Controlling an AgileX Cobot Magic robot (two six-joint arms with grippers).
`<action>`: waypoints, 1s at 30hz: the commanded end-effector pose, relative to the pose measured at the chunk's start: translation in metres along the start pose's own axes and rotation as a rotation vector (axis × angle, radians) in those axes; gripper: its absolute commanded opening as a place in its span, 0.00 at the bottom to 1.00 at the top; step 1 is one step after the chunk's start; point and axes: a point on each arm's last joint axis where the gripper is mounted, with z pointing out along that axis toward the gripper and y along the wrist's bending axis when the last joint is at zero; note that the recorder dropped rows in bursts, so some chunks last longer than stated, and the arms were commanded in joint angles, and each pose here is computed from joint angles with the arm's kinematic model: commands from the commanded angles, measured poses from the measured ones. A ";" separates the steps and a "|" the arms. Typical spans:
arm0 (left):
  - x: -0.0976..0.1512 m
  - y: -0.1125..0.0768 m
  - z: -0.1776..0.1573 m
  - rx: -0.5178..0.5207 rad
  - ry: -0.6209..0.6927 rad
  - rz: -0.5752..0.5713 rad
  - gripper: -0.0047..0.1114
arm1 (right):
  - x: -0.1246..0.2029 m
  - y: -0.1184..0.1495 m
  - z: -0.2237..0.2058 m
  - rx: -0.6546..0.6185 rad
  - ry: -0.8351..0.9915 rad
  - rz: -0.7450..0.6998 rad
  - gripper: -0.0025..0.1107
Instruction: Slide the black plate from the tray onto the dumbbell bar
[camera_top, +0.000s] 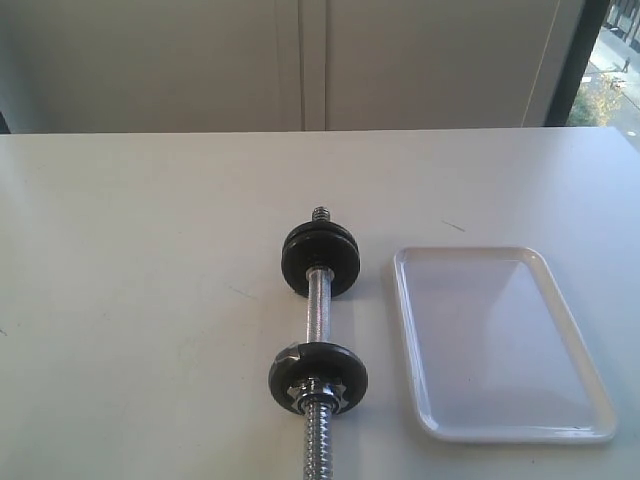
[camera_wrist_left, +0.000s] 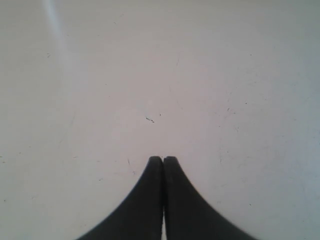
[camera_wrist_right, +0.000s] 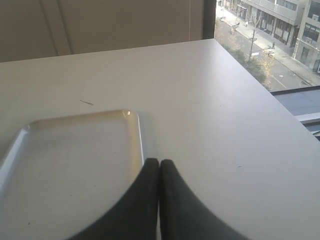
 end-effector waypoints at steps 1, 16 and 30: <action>0.001 0.000 0.000 0.005 -0.003 -0.005 0.04 | 0.001 0.000 0.000 0.003 -0.005 -0.003 0.02; 0.001 0.000 0.000 0.005 -0.003 -0.005 0.04 | 0.001 0.000 0.000 -0.008 -0.004 -0.005 0.02; 0.001 0.000 0.000 0.005 -0.003 -0.005 0.04 | 0.001 0.003 0.000 -0.050 0.001 -0.014 0.02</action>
